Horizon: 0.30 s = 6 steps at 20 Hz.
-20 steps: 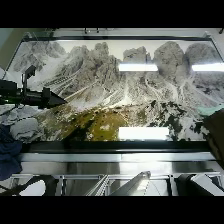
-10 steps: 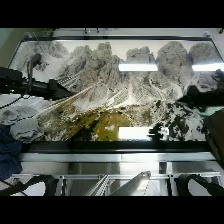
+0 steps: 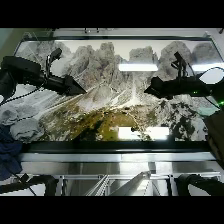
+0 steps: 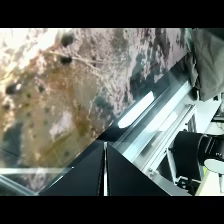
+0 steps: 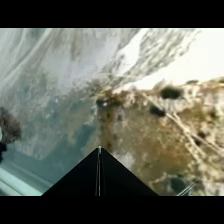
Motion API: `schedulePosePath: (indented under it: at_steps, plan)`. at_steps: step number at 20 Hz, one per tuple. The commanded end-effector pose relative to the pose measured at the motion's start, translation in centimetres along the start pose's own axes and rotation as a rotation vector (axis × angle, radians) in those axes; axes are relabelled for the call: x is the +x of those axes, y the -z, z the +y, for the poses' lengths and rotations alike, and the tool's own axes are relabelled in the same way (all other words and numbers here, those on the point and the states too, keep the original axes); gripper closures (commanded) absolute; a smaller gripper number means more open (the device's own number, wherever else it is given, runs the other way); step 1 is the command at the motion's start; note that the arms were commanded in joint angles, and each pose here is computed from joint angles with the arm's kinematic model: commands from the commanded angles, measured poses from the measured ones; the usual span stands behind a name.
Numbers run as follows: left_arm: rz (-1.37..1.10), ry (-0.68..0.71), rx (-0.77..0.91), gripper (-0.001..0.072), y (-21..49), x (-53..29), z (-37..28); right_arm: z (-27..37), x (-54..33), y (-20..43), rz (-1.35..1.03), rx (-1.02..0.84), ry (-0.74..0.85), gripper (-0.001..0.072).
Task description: Fold the shirts.
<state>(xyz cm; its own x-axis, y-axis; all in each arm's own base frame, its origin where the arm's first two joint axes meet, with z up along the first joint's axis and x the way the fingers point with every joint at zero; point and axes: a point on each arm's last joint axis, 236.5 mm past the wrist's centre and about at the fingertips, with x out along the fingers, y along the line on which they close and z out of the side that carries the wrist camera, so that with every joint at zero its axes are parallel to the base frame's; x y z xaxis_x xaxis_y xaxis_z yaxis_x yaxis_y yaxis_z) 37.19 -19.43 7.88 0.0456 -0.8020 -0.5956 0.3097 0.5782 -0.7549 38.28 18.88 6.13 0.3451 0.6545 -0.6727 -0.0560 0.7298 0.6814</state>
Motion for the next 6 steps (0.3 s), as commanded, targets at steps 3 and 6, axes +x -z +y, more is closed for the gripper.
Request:
schedulePosePath:
  at_steps: [3,6]
  plan:
    - [-0.015,0.000,0.049,0.0691,-1.13,-0.68,-1.35,0.78,0.36,0.98,0.043,-0.002,-0.020,0.0687]
    - [-0.015,0.000,0.054,0.0692,-1.20,-0.77,-1.46,0.78,0.36,0.97,0.042,-0.002,-0.020,0.0687]
